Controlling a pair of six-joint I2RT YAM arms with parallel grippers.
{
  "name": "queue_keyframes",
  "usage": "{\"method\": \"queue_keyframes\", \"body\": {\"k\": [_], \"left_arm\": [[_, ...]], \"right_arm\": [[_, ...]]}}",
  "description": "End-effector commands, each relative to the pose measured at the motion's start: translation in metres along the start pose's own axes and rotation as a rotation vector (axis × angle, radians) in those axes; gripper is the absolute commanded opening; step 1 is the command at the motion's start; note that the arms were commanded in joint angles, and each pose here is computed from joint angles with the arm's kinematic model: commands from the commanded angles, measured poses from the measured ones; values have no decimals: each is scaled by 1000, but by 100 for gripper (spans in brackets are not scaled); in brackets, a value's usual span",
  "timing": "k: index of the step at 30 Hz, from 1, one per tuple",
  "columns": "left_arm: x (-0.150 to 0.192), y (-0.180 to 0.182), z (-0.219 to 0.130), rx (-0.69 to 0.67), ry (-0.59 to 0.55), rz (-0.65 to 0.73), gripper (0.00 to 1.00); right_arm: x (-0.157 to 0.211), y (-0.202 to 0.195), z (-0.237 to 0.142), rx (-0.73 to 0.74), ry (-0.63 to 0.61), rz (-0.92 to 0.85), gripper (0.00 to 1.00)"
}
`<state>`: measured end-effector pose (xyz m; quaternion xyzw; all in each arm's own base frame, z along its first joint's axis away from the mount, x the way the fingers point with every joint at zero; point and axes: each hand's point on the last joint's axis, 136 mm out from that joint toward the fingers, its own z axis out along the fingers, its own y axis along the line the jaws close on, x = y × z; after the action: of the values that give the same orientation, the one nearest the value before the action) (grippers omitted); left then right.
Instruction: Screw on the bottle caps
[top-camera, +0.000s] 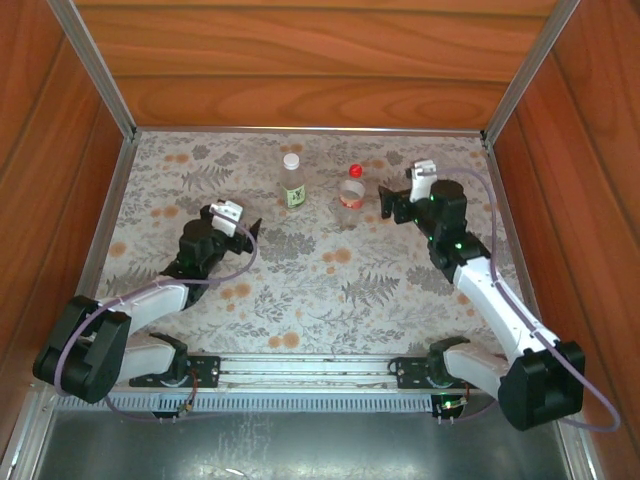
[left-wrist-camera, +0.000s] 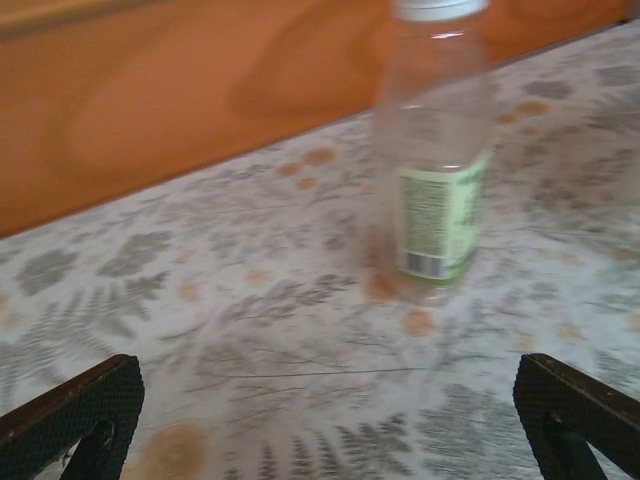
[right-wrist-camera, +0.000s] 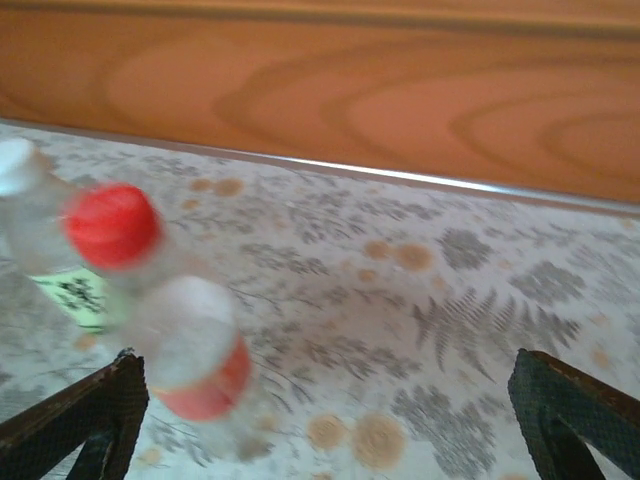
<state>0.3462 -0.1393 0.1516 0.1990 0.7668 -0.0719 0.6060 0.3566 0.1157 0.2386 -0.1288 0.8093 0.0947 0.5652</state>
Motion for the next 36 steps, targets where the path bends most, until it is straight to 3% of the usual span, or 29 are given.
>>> {"method": "queue_keyframes", "body": {"k": [1,14,19,27,36], "left_arm": [[-1,40,1,-164,36,-2,100],[31,122,3,-400,154,-75,100],[67,137,-2,-428,210,-154,100],[93,153,8,-439,185,-263,100],[92,161,5,-481,172,-274,100]], "right_arm": [[17,-25,1,100,-56,10,100],[108,-89,31,251,-36,35,100],[122,-98,42,225,-34,72,100],[132,-108,54,228,14,110,100],[133,-118,58,272,47,149,100]]}}
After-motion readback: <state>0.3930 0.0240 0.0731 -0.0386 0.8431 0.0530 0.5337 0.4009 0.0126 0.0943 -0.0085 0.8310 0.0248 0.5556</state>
